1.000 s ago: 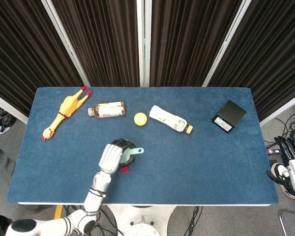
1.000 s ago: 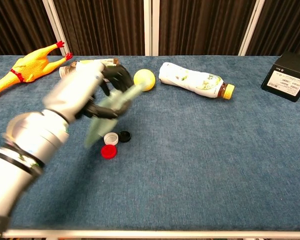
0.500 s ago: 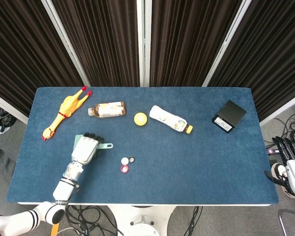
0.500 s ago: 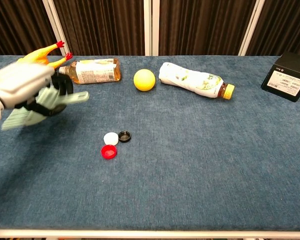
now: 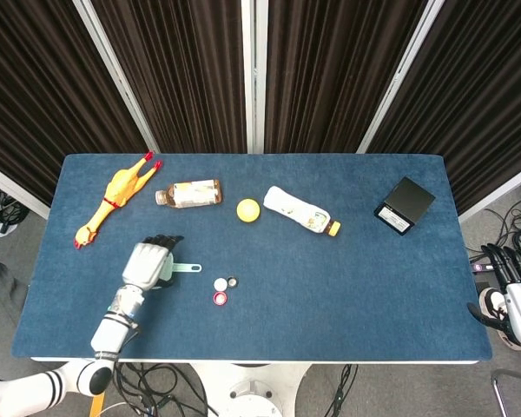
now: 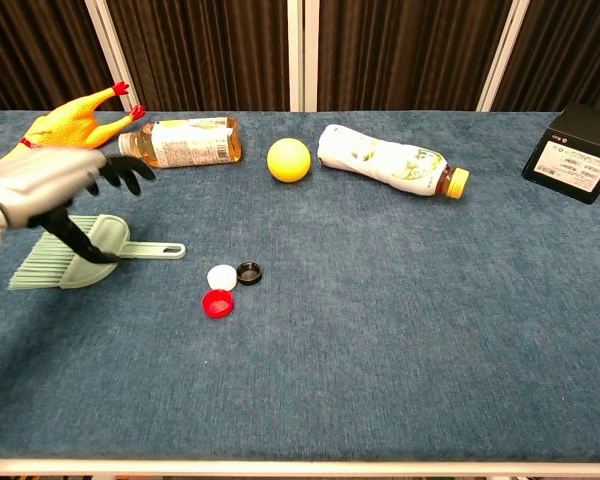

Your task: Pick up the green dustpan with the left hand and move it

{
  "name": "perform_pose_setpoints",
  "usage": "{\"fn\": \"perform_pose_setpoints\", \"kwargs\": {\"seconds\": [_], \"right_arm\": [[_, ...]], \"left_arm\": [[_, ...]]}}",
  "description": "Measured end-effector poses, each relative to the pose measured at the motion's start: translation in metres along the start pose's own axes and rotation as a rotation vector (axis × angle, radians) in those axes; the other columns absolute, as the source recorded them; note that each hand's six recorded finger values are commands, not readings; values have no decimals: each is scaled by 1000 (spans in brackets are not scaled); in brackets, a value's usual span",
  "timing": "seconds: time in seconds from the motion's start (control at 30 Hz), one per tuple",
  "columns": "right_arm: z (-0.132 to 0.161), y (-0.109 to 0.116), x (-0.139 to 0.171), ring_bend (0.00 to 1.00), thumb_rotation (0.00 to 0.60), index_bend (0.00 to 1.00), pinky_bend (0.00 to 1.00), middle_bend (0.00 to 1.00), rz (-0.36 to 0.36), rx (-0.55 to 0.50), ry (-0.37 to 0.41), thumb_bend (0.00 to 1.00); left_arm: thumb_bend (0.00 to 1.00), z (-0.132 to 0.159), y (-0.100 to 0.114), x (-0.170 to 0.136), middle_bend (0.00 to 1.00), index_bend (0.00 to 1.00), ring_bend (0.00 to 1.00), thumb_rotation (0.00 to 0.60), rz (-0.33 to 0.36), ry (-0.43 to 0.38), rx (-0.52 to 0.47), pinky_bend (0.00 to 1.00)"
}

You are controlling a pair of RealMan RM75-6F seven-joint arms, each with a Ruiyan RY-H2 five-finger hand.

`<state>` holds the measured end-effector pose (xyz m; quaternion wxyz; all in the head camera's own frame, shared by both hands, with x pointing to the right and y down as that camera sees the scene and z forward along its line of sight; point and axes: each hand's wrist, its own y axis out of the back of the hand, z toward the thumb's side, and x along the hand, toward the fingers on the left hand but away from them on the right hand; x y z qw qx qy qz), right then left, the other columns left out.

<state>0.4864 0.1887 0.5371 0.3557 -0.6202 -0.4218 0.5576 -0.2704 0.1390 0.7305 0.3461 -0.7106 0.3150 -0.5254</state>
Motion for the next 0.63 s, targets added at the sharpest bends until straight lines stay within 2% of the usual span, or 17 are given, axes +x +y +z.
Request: {"fn": "perform_pose_setpoints", "kwargs": {"seconds": [0.13,0.3,0.43,0.63], "right_arm": [[-2,0,-2,0,600,0,0,54,1,-14,4,106],[-4,-9,-2,0,600,0,0,42,45,-46,9,117],[-3,-12,-1,0,600,0,0,42,34,-54,19,116],[2,-17,5,0,600,0,0,44,-10,-48,26,115]], "left_arm": [[90,-36,30,-17,253,187,229,600,110,82,-49,280],[90,-99,64,-61,264,234,229,600,223,213,-72,256],[91,-135,74,-105,264,251,229,600,256,315,-10,236],[91,-142,76,-164,264,263,229,600,270,404,56,235]]}}
